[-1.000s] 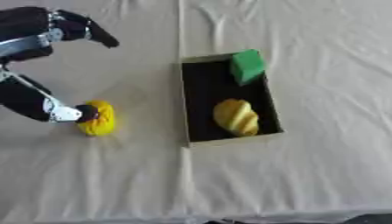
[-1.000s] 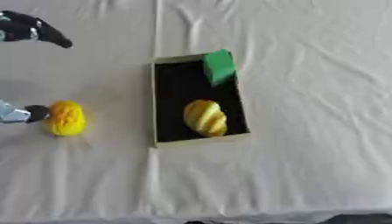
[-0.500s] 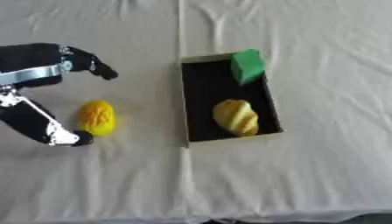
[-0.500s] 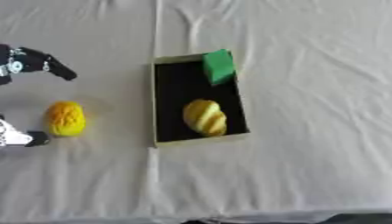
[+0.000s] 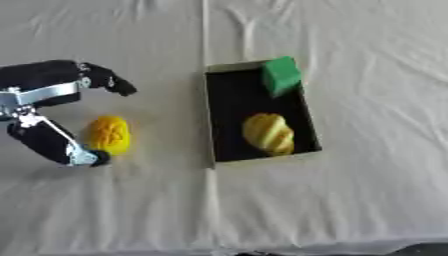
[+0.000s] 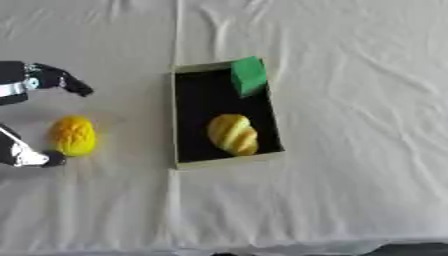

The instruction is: Pick up objects on the table and place them in the box.

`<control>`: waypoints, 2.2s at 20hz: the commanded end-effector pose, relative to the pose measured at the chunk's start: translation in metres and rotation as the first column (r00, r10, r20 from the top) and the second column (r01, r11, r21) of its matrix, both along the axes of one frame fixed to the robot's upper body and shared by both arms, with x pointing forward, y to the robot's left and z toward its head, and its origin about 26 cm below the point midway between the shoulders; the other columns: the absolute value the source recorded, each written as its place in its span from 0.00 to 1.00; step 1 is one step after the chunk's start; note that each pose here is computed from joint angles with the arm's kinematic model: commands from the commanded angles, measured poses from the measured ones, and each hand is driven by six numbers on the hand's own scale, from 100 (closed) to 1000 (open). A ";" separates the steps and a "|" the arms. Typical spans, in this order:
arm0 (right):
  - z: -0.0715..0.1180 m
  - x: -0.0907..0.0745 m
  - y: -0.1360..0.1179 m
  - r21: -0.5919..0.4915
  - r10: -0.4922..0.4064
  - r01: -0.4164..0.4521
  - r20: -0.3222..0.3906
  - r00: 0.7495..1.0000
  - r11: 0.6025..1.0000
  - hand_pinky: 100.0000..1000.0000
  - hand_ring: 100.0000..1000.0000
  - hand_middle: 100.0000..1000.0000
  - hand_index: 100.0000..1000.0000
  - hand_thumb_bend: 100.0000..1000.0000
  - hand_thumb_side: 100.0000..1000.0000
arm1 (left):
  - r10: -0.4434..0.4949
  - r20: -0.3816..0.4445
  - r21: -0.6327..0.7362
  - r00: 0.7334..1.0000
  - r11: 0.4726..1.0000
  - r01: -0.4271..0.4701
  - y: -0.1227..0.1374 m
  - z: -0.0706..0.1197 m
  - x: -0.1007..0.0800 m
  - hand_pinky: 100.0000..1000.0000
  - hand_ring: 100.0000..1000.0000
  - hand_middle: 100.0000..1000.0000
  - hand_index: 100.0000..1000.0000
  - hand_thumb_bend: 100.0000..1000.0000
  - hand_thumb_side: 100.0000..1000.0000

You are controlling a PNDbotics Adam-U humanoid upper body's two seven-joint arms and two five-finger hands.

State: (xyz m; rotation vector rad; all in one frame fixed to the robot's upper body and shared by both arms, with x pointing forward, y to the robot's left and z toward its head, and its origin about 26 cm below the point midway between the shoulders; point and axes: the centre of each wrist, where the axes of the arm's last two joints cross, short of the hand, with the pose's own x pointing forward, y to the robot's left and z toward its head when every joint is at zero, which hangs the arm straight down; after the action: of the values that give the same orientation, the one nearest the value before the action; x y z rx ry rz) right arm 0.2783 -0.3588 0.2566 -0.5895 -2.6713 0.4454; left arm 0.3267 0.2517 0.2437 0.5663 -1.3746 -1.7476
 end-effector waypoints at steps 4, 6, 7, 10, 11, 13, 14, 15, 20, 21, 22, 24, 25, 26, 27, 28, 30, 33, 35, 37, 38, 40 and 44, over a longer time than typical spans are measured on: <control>0.007 -0.003 0.001 0.002 0.008 -0.008 0.009 1.000 1.000 0.95 0.87 0.62 0.84 0.00 0.47 | 0.045 -0.007 0.035 0.999 0.998 -0.045 0.011 -0.010 0.015 0.94 0.88 0.80 0.91 0.48 0.00; 0.006 -0.003 0.001 0.004 0.009 -0.009 0.003 1.000 1.000 0.95 0.87 0.62 0.84 0.00 0.47 | 0.053 -0.012 0.041 0.999 0.998 -0.053 0.014 -0.013 0.018 0.94 0.88 0.80 0.91 0.48 0.00; 0.005 -0.003 0.002 0.006 0.009 -0.009 -0.001 1.000 1.000 0.95 0.87 0.62 0.84 0.00 0.47 | 0.060 -0.013 0.042 0.998 0.997 -0.059 0.015 -0.015 0.019 0.94 0.88 0.80 0.91 0.48 0.00; 0.003 -0.003 0.002 0.015 0.009 -0.008 -0.010 1.000 1.000 0.95 0.87 0.61 0.83 0.00 0.47 | 0.075 -0.019 0.046 0.997 0.996 -0.074 0.019 -0.019 0.022 0.94 0.88 0.80 0.91 0.47 0.00; 0.003 -0.003 0.002 0.019 0.008 -0.007 -0.012 1.000 1.000 0.95 0.87 0.61 0.83 0.00 0.47 | 0.079 -0.021 0.047 0.997 0.996 -0.077 0.020 -0.020 0.022 0.94 0.88 0.80 0.91 0.47 0.00; 0.002 -0.003 0.001 0.027 0.005 -0.005 -0.016 1.000 1.000 0.95 0.87 0.61 0.83 0.00 0.47 | 0.081 -0.027 0.047 0.996 0.996 -0.079 0.021 -0.021 0.023 0.94 0.88 0.79 0.90 0.46 0.00; 0.002 -0.003 0.001 0.030 0.004 -0.003 -0.018 1.000 1.000 0.95 0.87 0.61 0.83 0.00 0.47 | 0.080 -0.031 0.047 0.996 0.996 -0.078 0.021 -0.022 0.023 0.93 0.87 0.79 0.90 0.46 0.00; 0.001 -0.003 0.001 0.033 0.003 -0.002 -0.021 1.000 0.999 0.95 0.87 0.61 0.83 0.00 0.47 | 0.079 -0.035 0.048 0.996 0.996 -0.077 0.021 -0.023 0.024 0.93 0.87 0.78 0.89 0.45 0.00; -0.001 -0.003 0.001 0.045 -0.001 0.002 -0.026 1.000 0.999 0.96 0.87 0.61 0.83 0.00 0.47 | 0.089 -0.030 0.067 0.996 0.994 -0.087 0.023 -0.026 0.025 0.90 0.84 0.75 0.87 0.43 0.00; -0.001 -0.003 0.001 0.048 -0.001 0.002 -0.027 1.000 0.999 0.96 0.87 0.61 0.83 0.00 0.47 | 0.090 -0.024 0.075 0.996 0.993 -0.088 0.023 -0.027 0.025 0.90 0.84 0.75 0.87 0.42 0.00; -0.001 -0.003 0.001 0.051 -0.001 0.002 -0.029 1.000 0.999 0.96 0.87 0.61 0.83 0.00 0.47 | 0.091 -0.018 0.083 0.996 0.993 -0.089 0.023 -0.027 0.026 0.89 0.83 0.74 0.86 0.40 0.00; -0.002 -0.003 0.001 0.055 -0.001 0.002 -0.031 1.000 0.998 0.96 0.87 0.61 0.83 0.00 0.48 | 0.099 -0.006 0.099 0.995 0.990 -0.097 0.024 -0.029 0.027 0.88 0.82 0.73 0.85 0.37 0.00; -0.002 -0.003 0.001 0.058 -0.001 0.003 -0.032 0.999 0.998 0.96 0.87 0.61 0.83 0.00 0.48 | 0.102 -0.004 0.102 0.995 0.990 -0.101 0.025 -0.031 0.028 0.88 0.82 0.73 0.85 0.37 0.00; -0.003 -0.004 0.000 0.061 -0.001 0.003 -0.033 0.999 0.998 0.96 0.87 0.61 0.83 0.00 0.48 | 0.105 -0.001 0.105 0.994 0.989 -0.104 0.026 -0.032 0.029 0.88 0.81 0.73 0.85 0.36 0.00; -0.003 -0.004 0.000 0.064 -0.001 0.003 -0.034 0.999 0.998 0.96 0.87 0.61 0.83 0.00 0.48 | 0.106 0.004 0.110 0.994 0.988 -0.106 0.026 -0.033 0.030 0.86 0.80 0.71 0.84 0.34 0.00; -0.004 -0.004 0.000 0.067 0.000 0.003 -0.036 0.999 0.998 0.96 0.87 0.61 0.82 0.00 0.48 | 0.107 0.010 0.117 0.994 0.987 -0.107 0.026 -0.034 0.031 0.86 0.79 0.71 0.83 0.33 0.00; -0.005 -0.004 0.000 0.073 0.001 0.002 -0.037 0.999 0.997 0.96 0.87 0.61 0.82 0.00 0.48 | 0.109 0.028 0.138 0.994 0.984 -0.112 0.027 -0.036 0.033 0.84 0.78 0.69 0.82 0.30 0.00; -0.005 -0.004 0.000 0.080 0.000 0.003 -0.038 0.999 0.997 0.96 0.87 0.61 0.82 0.00 0.48 | 0.108 0.054 0.136 0.993 0.984 -0.115 0.027 -0.037 0.034 0.80 0.71 0.60 0.75 0.21 0.00; -0.006 -0.004 0.000 0.085 -0.002 0.005 -0.041 0.999 0.996 0.96 0.87 0.61 0.82 0.00 0.48 | 0.105 0.085 0.104 0.991 0.988 -0.114 0.025 -0.034 0.033 0.74 0.63 0.51 0.66 0.13 0.00; -0.007 -0.004 -0.001 0.091 -0.005 0.009 -0.044 0.999 0.996 0.96 0.87 0.61 0.82 0.00 0.48 | 0.101 0.124 0.061 0.987 0.992 -0.109 0.023 -0.030 0.031 0.71 0.57 0.44 0.58 0.05 0.00; -0.008 -0.005 -0.001 0.093 -0.008 0.012 -0.046 0.999 0.996 0.96 0.87 0.61 0.82 0.00 0.48 | 0.096 0.143 0.036 0.985 0.994 -0.102 0.021 -0.028 0.028 0.71 0.57 0.43 0.58 0.04 0.00; -0.009 -0.005 -0.002 0.099 -0.014 0.019 -0.051 0.999 0.995 0.96 0.87 0.61 0.82 0.00 0.48 | 0.082 0.199 -0.030 0.977 0.997 -0.077 0.015 -0.016 0.021 0.69 0.53 0.39 0.53 0.01 0.00; -0.010 -0.006 -0.003 0.103 -0.022 0.028 -0.055 0.998 0.994 0.96 0.87 0.61 0.82 0.00 0.48 | 0.030 0.384 -0.122 0.923 0.992 0.019 -0.006 0.025 0.000 0.67 0.50 0.35 0.47 0.04 0.00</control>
State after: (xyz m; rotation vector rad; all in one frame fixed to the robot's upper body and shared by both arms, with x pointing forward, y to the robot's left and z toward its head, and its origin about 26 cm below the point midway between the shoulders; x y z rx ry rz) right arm 0.2754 -0.3615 0.2366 -0.5621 -2.5901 0.2961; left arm 0.3359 0.2483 0.2480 0.8259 -1.6452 -1.6118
